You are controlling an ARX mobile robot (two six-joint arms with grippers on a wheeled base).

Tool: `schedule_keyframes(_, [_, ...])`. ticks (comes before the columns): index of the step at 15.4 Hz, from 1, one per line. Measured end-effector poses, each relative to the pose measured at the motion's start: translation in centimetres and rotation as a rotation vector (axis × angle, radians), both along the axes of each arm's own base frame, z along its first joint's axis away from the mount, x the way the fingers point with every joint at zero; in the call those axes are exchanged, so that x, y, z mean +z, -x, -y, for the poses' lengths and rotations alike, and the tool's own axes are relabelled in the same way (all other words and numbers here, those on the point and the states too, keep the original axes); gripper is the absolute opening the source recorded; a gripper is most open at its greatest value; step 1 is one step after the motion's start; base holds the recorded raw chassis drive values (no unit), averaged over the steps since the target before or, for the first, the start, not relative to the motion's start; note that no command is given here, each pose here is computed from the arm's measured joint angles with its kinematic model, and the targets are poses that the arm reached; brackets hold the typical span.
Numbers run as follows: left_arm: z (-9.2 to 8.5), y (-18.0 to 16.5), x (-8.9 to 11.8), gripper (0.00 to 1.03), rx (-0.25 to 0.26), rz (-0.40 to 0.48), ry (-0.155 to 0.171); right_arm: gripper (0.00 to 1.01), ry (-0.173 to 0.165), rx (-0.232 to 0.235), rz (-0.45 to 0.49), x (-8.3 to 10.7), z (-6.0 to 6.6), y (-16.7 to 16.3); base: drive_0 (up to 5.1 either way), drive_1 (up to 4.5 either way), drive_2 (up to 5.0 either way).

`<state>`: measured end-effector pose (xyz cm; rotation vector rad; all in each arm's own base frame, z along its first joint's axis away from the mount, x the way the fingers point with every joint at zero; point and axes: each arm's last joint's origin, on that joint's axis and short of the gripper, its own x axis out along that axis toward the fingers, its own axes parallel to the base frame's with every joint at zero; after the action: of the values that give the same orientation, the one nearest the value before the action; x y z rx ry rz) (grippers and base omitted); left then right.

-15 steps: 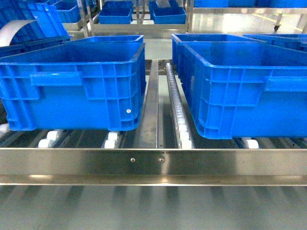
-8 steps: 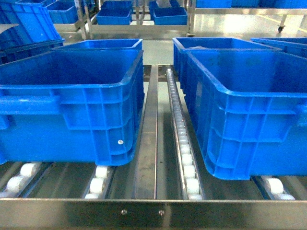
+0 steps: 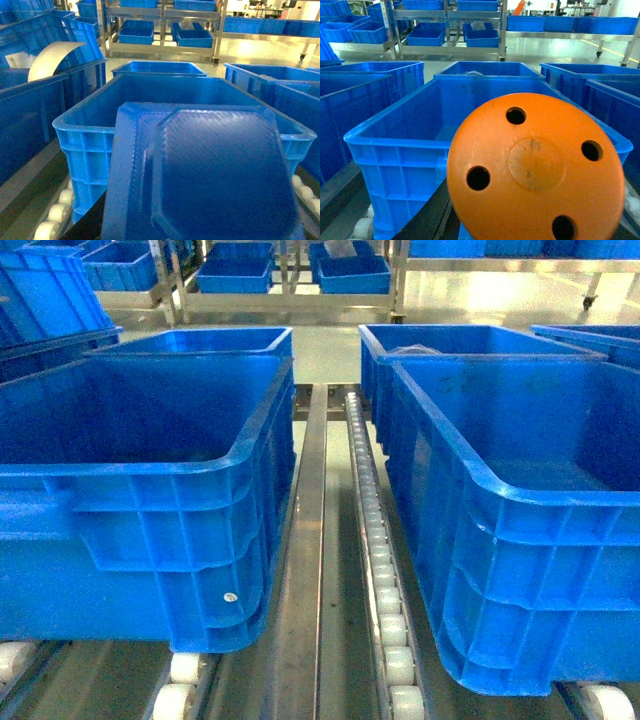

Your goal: Sort blue parts and orange caps into right shelf containers

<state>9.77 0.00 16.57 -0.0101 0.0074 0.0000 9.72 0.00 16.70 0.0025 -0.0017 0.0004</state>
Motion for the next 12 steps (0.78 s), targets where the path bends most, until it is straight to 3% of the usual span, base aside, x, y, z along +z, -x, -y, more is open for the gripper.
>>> schedule_keyframes(12, [0.00,0.00,0.00,0.43,0.000,0.000,0.000,0.43,0.000,0.000,0.000,0.00,0.00,0.00,0.0,0.00,0.0])
